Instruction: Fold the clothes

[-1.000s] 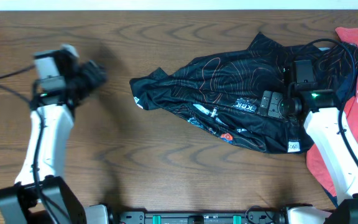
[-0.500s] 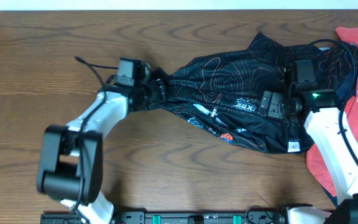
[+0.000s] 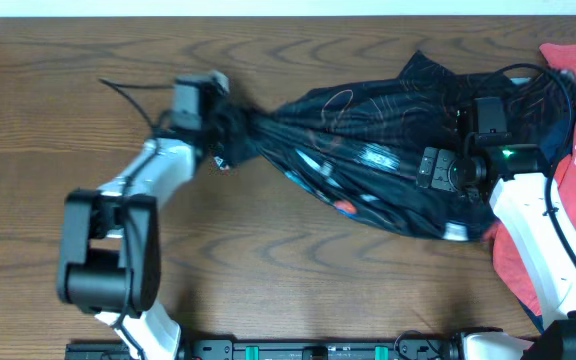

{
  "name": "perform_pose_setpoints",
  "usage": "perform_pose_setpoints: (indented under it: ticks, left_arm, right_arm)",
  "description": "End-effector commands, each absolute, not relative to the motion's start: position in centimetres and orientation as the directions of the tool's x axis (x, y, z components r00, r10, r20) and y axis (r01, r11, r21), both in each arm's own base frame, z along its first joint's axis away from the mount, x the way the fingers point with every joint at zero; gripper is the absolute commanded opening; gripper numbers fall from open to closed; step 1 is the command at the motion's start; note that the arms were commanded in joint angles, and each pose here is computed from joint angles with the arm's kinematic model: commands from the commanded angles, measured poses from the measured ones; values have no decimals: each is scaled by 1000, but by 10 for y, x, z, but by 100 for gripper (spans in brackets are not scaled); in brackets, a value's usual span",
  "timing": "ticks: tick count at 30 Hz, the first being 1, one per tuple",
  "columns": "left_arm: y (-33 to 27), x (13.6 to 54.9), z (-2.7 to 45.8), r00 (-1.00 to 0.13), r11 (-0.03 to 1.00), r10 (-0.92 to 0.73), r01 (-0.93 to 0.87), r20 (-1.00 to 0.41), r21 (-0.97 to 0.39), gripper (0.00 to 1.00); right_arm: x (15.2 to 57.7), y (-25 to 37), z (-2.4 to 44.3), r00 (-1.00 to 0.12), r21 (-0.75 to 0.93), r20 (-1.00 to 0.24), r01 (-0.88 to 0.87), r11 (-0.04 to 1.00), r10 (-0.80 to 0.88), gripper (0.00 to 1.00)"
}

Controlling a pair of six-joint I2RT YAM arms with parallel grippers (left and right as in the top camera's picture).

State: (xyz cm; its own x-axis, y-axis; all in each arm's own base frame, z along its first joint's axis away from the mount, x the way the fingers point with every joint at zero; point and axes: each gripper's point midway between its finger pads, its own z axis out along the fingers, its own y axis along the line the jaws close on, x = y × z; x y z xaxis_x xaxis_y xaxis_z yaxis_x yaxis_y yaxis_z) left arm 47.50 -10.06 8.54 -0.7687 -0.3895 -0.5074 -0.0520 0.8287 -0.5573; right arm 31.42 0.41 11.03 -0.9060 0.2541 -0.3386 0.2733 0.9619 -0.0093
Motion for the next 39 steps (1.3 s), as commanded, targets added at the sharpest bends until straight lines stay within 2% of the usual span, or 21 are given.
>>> perform_pose_setpoints:
  ticks: [1,5,6,8,9,11,16,19,23,29,32,36,39]
  left_arm:
    - [-30,516,190,-553,848,-453,-25,-699,-530,6]
    - [27,527,235,-450,846,-502,-77,-739,-528,7]
    - [37,526,240,-448,842,-513,-98,-733,-530,25]
    - [43,521,235,-475,833,-525,-117,-706,-541,79]
    - [40,516,229,-506,825,-530,-121,-681,-552,98]
    - [31,503,211,-580,809,-537,-150,-612,-568,98]
    - [-15,444,155,-793,780,-515,-277,-325,-560,98]
    - [-45,408,131,-865,792,-467,-318,-182,-521,98]
    - [-84,372,102,-918,817,-390,-313,-65,-485,98]
    - [-118,353,63,-928,854,-368,-315,-53,-413,98]
    - [-132,350,48,-936,874,-345,-291,-74,-390,92]
    - [-156,353,37,-952,886,-289,-225,-103,-406,78]
    - [-164,354,27,-957,902,-264,-201,-119,-383,74]
  right_arm:
    - [316,0,116,-892,2,-353,300,954,282,99]
    - [316,0,116,-893,2,-352,300,954,281,99]
    - [316,0,116,-893,2,-352,300,954,281,99]
    - [316,0,116,-892,2,-353,300,954,282,99]
    - [316,0,116,-892,3,-354,300,954,282,99]
    - [316,0,116,-891,3,-355,300,954,282,99]
    - [316,0,116,-891,4,-355,300,954,282,99]
    - [316,0,116,-891,4,-355,300,954,282,99]
    - [316,1,116,-892,7,-354,299,954,282,99]
    - [316,1,116,-892,7,-353,299,954,282,99]
    - [315,1,115,-894,6,-350,299,954,282,99]
    - [315,1,115,-895,5,-347,299,954,282,99]
    - [314,2,115,-896,12,-344,296,955,282,99]
